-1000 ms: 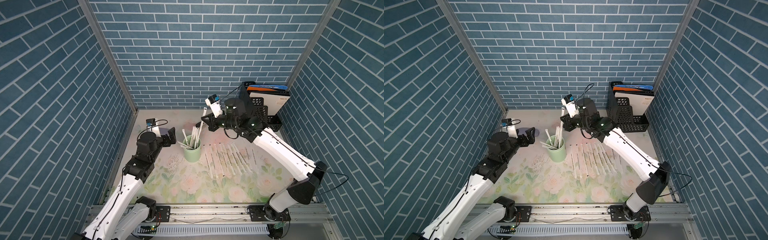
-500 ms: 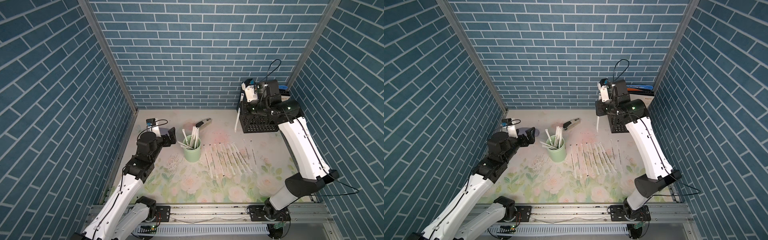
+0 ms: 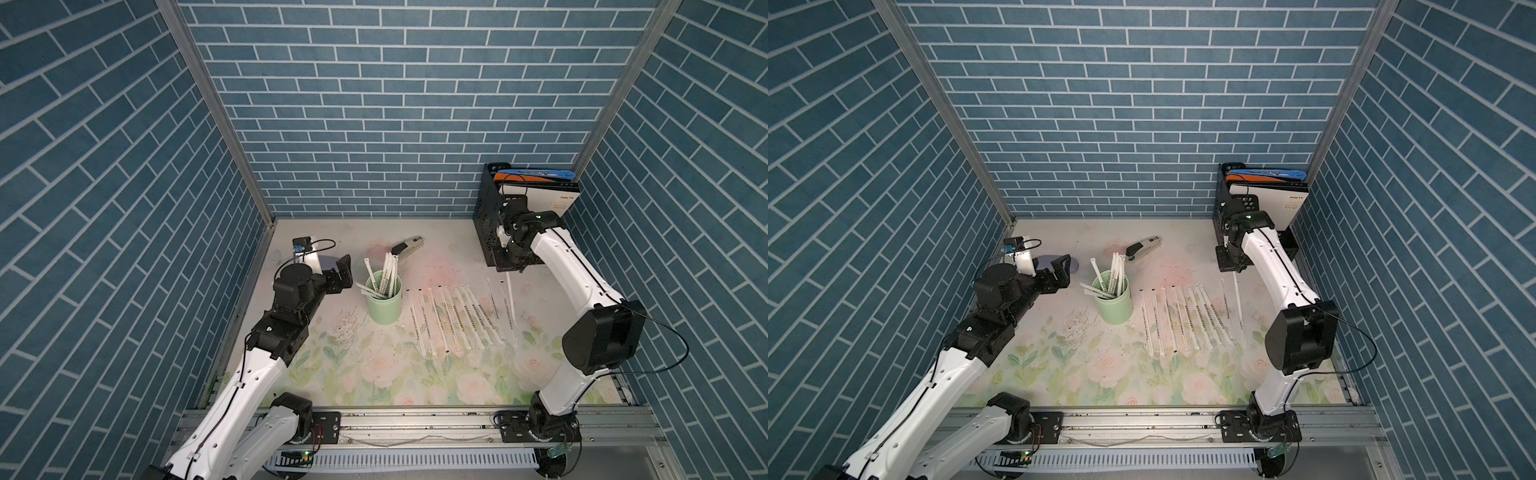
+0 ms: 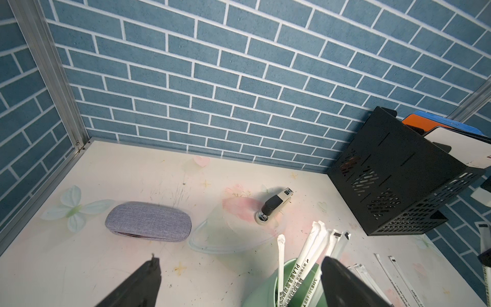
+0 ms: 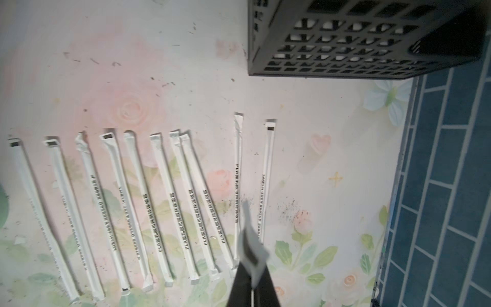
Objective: Take the straws out of the storage container
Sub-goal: Place the straw at the center of the board.
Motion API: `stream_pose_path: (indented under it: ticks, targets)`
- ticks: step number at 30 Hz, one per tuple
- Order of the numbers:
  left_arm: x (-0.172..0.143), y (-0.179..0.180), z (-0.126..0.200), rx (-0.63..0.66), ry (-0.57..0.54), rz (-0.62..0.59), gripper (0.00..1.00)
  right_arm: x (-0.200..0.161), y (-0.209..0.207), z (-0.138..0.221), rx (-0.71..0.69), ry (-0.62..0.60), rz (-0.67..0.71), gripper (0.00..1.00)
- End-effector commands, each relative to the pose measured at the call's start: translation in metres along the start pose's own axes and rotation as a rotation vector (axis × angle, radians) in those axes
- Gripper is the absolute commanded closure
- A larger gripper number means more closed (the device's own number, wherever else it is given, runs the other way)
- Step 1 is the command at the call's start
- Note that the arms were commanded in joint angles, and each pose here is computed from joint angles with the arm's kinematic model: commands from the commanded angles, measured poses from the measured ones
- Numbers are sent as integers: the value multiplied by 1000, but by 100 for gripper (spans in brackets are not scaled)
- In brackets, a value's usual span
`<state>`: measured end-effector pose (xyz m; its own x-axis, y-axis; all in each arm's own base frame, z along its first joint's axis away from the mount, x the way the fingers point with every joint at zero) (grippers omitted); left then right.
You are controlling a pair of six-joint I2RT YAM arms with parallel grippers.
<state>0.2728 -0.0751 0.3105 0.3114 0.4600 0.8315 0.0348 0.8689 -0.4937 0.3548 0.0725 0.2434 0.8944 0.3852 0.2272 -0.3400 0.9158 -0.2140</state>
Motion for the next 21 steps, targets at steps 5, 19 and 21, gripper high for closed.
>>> stream_pose_path:
  ticks: [5, 19, 21]
  targets:
    - [3, -2, 1, -11, -1, 9, 1, -26, -24, -40, -71, 177, -59, 98]
    - [1, -1, -2, -8, 8, 8, 0, -34, -38, -110, -6, 264, -113, 97]
    - [0, -1, -3, -7, 10, 7, 1, -35, -39, -117, -3, 278, -112, 97]
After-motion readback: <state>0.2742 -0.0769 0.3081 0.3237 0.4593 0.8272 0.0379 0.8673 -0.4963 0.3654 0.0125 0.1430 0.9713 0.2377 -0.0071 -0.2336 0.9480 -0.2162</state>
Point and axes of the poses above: each gripper's point midway between its finger pads, its own z axis back along the fingers, its own y axis along the line the jaws close on, x = y × z, the point moved 5 cm from there along z, back along the fingers, and after that the axes turned 14 degrees about z, right-handed, at the moved point
